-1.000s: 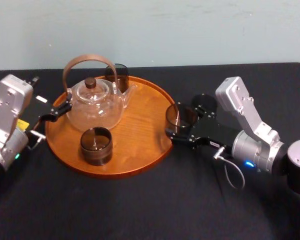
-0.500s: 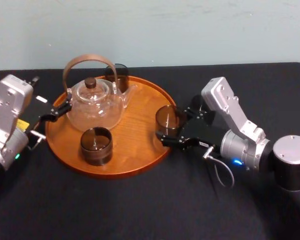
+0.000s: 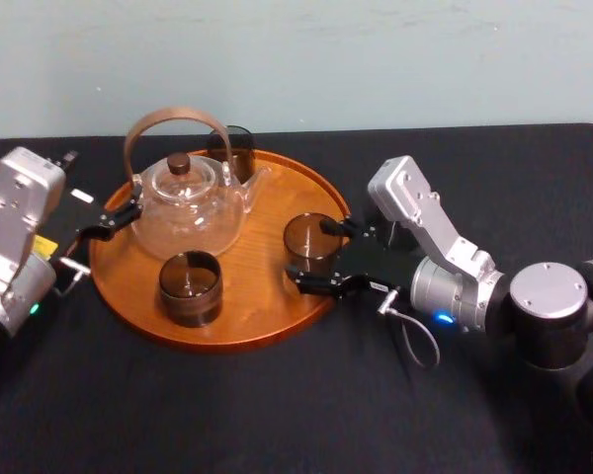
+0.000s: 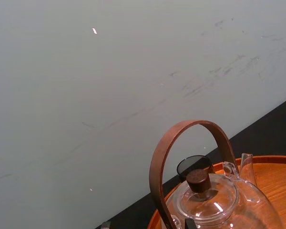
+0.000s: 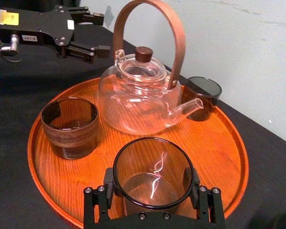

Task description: Pick up the glass from the table and place it on the tray.

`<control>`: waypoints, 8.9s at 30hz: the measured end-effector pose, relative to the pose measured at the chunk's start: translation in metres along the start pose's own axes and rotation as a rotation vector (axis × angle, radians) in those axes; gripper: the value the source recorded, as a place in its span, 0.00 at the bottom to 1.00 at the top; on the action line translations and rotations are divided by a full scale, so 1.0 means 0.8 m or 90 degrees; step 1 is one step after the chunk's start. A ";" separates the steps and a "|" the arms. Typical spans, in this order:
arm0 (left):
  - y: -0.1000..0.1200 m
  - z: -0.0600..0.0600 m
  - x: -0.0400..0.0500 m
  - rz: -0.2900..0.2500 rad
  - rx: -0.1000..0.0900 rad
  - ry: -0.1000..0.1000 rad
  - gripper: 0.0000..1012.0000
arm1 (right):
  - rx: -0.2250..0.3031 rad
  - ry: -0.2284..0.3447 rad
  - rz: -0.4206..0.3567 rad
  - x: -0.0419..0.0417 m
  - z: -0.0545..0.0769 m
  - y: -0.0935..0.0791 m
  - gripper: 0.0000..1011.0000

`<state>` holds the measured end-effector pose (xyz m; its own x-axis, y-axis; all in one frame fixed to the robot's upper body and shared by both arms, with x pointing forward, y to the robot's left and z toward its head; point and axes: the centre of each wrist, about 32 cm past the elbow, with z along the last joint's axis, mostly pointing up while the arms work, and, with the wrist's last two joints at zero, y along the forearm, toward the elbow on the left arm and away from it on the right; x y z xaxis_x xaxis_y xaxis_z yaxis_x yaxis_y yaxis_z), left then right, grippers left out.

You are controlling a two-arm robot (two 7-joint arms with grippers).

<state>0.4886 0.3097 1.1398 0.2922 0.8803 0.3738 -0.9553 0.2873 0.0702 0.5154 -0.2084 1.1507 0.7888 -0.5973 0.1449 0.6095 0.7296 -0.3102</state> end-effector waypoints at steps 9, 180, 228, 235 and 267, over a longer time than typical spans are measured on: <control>0.000 0.000 0.000 0.000 0.000 0.000 1.00 | 0.003 -0.007 0.016 -0.003 0.002 0.017 0.90; 0.000 0.000 0.000 0.000 0.000 0.000 1.00 | -0.058 0.046 -0.173 0.057 -0.041 -0.089 0.99; 0.000 0.000 0.000 0.000 0.000 0.000 1.00 | -0.041 0.047 -0.147 0.108 -0.054 -0.018 0.99; 0.000 0.000 0.000 0.000 0.000 0.000 1.00 | -0.041 0.046 -0.147 0.108 -0.053 -0.019 0.91; 0.000 0.000 0.000 0.000 0.000 0.000 1.00 | -0.002 0.008 -0.105 0.114 -0.009 -0.008 0.91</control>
<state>0.4886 0.3097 1.1398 0.2923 0.8803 0.3737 -0.9552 0.2874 0.0703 0.5829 -0.2704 1.1591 0.6767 -0.7134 0.1820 0.7306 0.6200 -0.2860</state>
